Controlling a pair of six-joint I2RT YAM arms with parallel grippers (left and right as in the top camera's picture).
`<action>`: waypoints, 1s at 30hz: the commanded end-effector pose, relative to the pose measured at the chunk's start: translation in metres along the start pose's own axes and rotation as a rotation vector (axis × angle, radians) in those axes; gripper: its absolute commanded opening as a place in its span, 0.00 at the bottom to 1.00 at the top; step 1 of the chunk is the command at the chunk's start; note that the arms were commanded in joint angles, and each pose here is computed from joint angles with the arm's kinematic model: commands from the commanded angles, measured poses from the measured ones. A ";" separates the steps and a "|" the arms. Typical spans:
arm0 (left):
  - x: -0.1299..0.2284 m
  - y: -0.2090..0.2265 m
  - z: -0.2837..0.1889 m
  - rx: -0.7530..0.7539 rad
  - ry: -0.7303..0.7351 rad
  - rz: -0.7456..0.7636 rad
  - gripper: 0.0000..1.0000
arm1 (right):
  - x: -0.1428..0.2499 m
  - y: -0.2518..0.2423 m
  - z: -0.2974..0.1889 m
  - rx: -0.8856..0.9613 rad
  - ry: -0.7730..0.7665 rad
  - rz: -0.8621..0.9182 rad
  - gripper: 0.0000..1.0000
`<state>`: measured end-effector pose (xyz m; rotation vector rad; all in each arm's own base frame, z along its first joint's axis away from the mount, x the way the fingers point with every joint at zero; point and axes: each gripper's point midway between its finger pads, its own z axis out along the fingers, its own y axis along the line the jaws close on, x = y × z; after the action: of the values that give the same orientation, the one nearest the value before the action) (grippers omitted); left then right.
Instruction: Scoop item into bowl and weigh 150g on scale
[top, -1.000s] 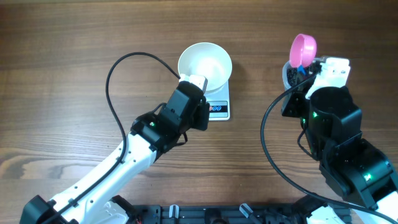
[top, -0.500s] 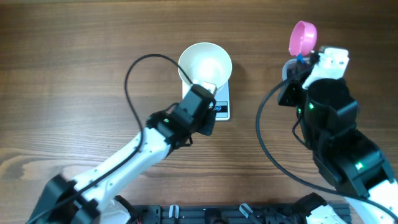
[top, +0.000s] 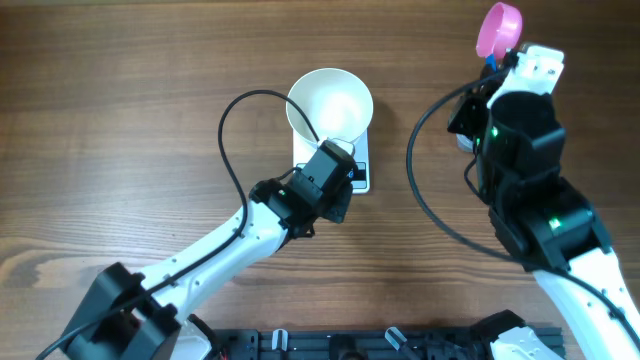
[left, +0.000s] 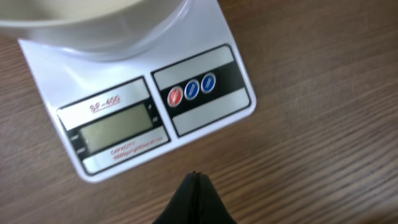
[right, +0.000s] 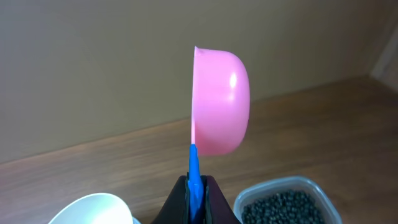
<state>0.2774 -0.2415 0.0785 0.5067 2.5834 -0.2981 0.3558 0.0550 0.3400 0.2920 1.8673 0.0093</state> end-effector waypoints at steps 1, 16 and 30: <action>-0.005 -0.003 -0.016 0.017 -0.022 0.013 0.04 | -0.013 -0.004 0.003 0.009 -0.033 0.115 0.04; -0.007 0.006 -0.016 -0.034 -0.032 0.035 0.04 | -0.037 -0.009 0.008 0.023 -0.127 0.184 0.04; -0.010 0.005 0.050 -0.048 -0.030 0.056 0.04 | -0.036 -0.008 0.009 0.023 -0.124 0.177 0.04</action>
<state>0.2984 -0.2512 0.0553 0.5321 2.5431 -0.2505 0.3713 0.0417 0.3637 0.4384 1.7307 0.0946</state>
